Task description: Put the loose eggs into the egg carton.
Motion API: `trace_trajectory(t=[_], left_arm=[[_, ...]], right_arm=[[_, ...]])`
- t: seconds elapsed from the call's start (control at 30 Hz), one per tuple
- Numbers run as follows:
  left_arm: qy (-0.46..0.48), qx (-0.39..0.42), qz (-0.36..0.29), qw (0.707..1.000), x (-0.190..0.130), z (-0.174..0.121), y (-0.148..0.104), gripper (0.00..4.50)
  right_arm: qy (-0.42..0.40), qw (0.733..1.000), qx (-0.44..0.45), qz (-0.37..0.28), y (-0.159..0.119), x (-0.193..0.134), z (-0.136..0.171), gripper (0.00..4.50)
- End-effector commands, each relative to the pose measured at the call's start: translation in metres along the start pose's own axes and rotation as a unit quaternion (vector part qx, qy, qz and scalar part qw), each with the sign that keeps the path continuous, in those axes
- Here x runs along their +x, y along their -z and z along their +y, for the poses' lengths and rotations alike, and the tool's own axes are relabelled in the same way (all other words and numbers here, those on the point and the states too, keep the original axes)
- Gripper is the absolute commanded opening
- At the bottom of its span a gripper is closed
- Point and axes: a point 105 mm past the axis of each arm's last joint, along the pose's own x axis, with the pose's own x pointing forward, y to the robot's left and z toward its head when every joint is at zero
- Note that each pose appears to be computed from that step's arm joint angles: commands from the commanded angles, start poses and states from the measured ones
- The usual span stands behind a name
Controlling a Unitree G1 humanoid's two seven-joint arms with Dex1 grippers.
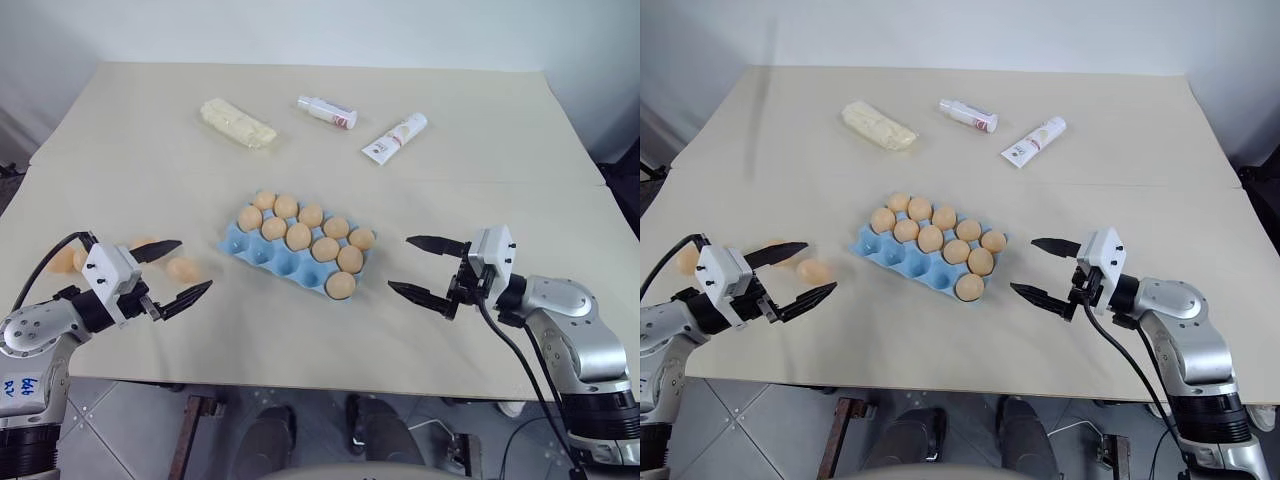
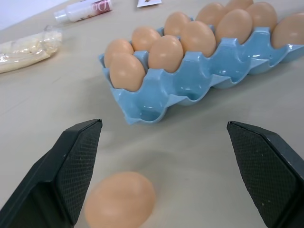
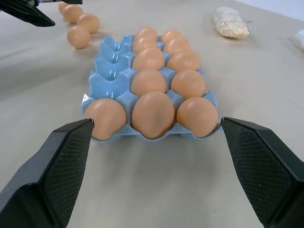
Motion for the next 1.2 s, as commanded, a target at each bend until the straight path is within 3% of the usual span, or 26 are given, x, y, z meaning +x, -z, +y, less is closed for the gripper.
trace_trajectory(t=[0.03, 0.17, 0.3, 0.43, 0.57, 0.67, 1.03, 1.2], left_arm=[[-0.023, 0.032, 0.002, 0.999, -0.005, 0.005, -0.004, 4.49], [-0.075, 0.003, -0.013, 0.997, -0.017, 0.012, -0.004, 4.49], [-0.186, -0.037, 0.002, 0.982, -0.053, 0.018, 0.016, 4.49], [-0.246, -0.09, 0.025, 0.965, -0.08, 0.003, 0.043, 4.49], [-0.268, -0.117, 0.032, 0.956, -0.086, -0.012, 0.052, 4.49], [-0.261, -0.129, 0.031, 0.956, -0.076, -0.022, 0.054, 4.49], [-0.213, -0.119, -0.002, 0.97, 0.003, 0.005, 0.043, 4.49], [-0.209, -0.136, 0.017, 0.968, 0.02, 0.01, 0.057, 4.49]], right_arm=[[-0.006, 1.0, -0.016, -0.017, -0.009, 0.004, 0.0, 4.5], [-0.016, 0.999, -0.013, -0.04, -0.016, 0.01, 0.003, 4.5], [-0.054, 0.995, -0.026, -0.08, -0.032, 0.023, 0.018, 4.5], [-0.083, 0.988, -0.042, -0.12, -0.046, 0.035, 0.031, 4.5], [-0.1, 0.981, -0.059, -0.154, -0.056, 0.039, 0.039, 4.5], [-0.115, 0.981, -0.062, -0.146, -0.051, 0.041, 0.044, 4.5], [-0.099, 0.989, -0.029, -0.105, -0.019, 0.03, 0.044, 4.5], [-0.089, 0.99, -0.019, -0.106, -0.018, 0.03, 0.047, 4.5]])
